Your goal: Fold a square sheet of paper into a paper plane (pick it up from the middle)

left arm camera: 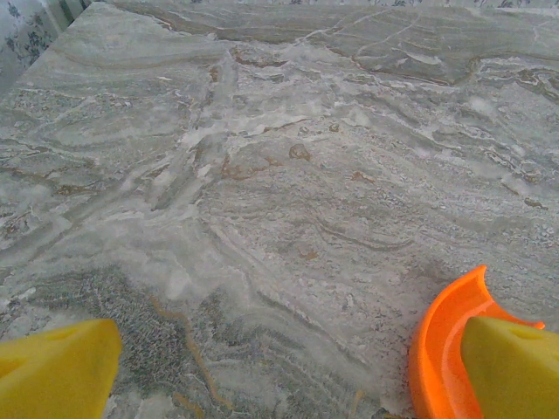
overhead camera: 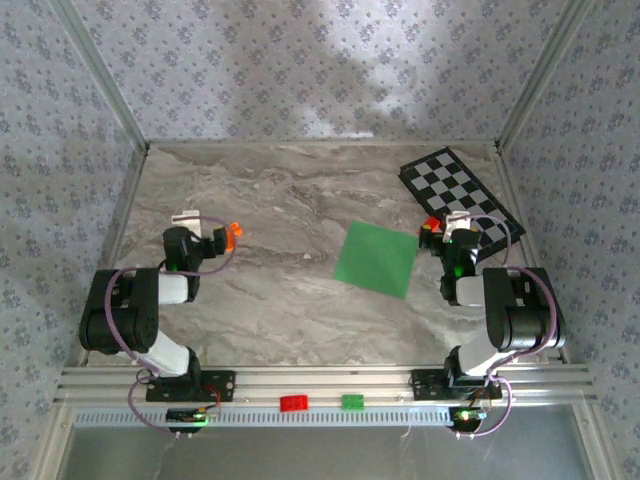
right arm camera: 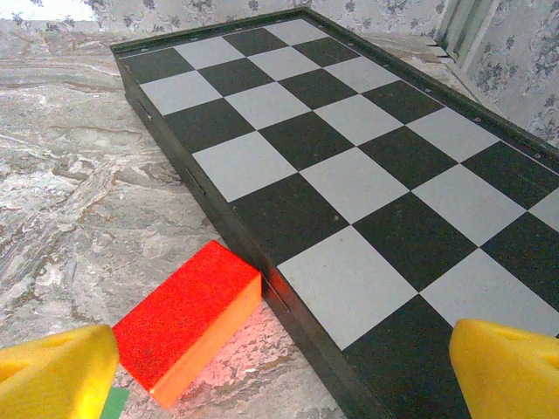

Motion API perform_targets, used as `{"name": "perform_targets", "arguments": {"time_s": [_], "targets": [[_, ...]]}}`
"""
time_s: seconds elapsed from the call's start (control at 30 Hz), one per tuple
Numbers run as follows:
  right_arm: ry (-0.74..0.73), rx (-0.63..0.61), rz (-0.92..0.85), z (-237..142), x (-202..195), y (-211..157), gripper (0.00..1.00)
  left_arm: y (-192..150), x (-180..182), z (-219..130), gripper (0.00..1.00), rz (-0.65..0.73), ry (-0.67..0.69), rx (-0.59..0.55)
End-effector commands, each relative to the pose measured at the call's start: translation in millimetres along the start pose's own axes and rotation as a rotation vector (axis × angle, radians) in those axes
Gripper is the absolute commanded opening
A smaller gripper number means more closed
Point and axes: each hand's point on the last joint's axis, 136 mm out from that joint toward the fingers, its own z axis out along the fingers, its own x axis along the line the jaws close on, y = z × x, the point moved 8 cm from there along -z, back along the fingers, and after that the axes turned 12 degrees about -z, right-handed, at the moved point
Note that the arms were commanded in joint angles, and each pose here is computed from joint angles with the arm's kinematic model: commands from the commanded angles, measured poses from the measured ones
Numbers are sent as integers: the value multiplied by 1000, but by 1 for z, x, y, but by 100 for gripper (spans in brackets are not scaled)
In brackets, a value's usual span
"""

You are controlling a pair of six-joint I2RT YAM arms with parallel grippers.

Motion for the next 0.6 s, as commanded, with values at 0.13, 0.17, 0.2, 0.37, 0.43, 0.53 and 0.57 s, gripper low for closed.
{"name": "perform_targets", "arguments": {"time_s": [0.13, 0.17, 0.2, 0.37, 0.43, 0.53, 0.57], "targets": [[-3, -5, 14, 3, -2, 4, 100, 8, -4, 3, 100, 17, -23, -23], [-3, -5, 13, 3, -2, 4, 100, 8, -4, 3, 100, 15, -22, -21], [-4, -5, 13, 3, -2, 4, 100, 8, -4, 3, 100, 15, -22, -22], [-4, -5, 13, 3, -2, 5, 100, 8, -3, 3, 100, 16, -20, -23], [-3, -6, 13, 3, -2, 5, 100, 8, -3, 3, 100, 16, -22, -22], [24, -3, 7, 4, 0, 4, 99, 8, -3, 3, 100, 14, -23, -20], [25, -3, 8, 4, 0, 5, 100, 8, -3, 3, 100, 12, -24, -20]]}}
